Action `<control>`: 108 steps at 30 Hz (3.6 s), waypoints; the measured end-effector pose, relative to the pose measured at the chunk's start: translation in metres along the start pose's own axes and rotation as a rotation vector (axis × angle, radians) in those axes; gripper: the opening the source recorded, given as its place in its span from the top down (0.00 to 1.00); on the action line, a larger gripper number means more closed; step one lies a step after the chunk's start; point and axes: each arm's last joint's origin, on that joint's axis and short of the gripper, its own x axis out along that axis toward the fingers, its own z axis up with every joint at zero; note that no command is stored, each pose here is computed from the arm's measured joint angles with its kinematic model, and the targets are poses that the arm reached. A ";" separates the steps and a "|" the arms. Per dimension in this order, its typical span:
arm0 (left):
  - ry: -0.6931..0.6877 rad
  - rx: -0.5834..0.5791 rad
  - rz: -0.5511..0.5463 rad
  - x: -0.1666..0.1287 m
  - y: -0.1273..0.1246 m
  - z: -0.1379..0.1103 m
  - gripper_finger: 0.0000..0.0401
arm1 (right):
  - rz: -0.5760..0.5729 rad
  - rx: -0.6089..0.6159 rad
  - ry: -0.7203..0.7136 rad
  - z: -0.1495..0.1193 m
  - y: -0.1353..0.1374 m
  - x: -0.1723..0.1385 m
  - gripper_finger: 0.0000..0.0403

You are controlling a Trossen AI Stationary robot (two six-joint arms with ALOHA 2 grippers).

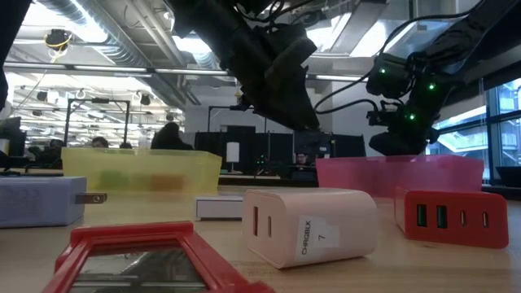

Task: Pick & Place Office items
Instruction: Put the black digital clock into the pink bin, then put the white digital clock into the pink bin

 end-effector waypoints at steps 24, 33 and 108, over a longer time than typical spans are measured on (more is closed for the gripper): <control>0.001 0.008 -0.012 -0.002 -0.005 -0.001 0.53 | 0.093 -0.059 0.030 -0.002 0.003 0.000 0.52; 0.088 0.045 -0.086 -0.005 -0.014 -0.011 0.53 | 0.112 -0.041 -0.005 0.013 -0.002 -0.019 0.39; 0.353 0.122 -0.208 -0.028 -0.103 -0.088 0.34 | 0.376 -0.115 -0.145 0.025 0.031 -0.088 0.38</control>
